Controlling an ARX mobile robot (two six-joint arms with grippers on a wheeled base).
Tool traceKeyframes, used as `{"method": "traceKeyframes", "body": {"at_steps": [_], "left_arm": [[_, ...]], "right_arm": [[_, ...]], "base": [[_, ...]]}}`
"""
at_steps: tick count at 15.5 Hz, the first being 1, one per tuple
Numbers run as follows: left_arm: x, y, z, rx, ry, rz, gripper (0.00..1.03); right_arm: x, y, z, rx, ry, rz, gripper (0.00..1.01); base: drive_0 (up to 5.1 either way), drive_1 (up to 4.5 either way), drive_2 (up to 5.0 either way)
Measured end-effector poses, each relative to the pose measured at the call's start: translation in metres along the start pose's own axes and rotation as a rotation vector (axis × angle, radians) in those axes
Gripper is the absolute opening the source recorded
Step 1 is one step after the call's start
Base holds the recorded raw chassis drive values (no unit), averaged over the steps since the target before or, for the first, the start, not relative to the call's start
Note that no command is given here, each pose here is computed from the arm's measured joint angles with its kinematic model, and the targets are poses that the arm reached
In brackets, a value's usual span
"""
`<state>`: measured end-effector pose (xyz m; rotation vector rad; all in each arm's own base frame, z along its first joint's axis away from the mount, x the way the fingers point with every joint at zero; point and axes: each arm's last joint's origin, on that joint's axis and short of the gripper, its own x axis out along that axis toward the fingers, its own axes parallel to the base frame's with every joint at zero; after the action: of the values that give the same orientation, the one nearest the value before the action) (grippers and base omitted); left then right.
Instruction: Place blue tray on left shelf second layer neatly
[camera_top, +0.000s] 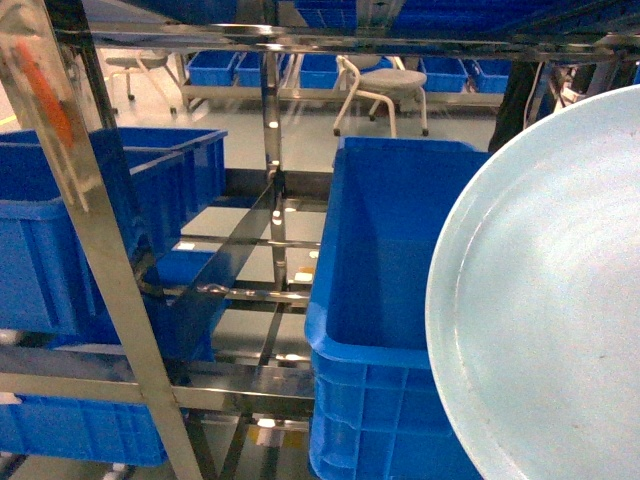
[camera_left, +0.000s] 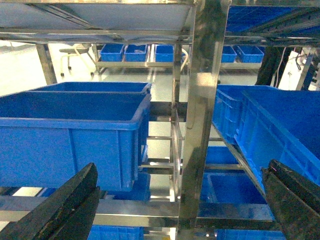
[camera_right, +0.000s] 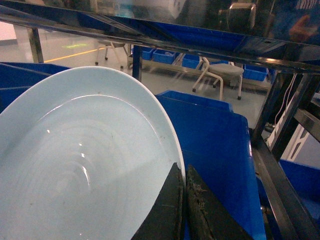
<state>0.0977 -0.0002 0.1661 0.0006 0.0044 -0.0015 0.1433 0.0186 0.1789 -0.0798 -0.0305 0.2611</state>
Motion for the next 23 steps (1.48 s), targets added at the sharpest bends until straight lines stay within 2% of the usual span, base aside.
{"method": "traceKeyframes", "body": {"at_steps": [2, 8, 10, 18, 23], "left_arm": [[0.0, 0.0, 0.0, 0.0, 0.0, 0.0, 0.98], [0.0, 0.0, 0.0, 0.0, 0.0, 0.0, 0.98], [0.0, 0.0, 0.0, 0.0, 0.0, 0.0, 0.98], [0.0, 0.0, 0.0, 0.0, 0.0, 0.0, 0.98], [0.0, 0.0, 0.0, 0.0, 0.0, 0.0, 0.98]], "right_arm": [[0.003, -0.001, -0.001, 0.0, 0.0, 0.004, 0.02], [0.028, -0.019, -0.005, -0.002, 0.003, -0.03, 0.02], [0.057, -0.026, -0.002, -0.005, -0.012, -0.027, 0.02], [0.085, -0.04, -0.003, -0.013, -0.036, -0.028, 0.02], [0.102, -0.051, -0.011, -0.027, -0.024, -0.025, 0.02]], "base": [[0.0, 0.0, 0.0], [0.0, 0.0, 0.0], [0.0, 0.0, 0.0], [0.0, 0.0, 0.0], [0.0, 0.0, 0.0]]}}
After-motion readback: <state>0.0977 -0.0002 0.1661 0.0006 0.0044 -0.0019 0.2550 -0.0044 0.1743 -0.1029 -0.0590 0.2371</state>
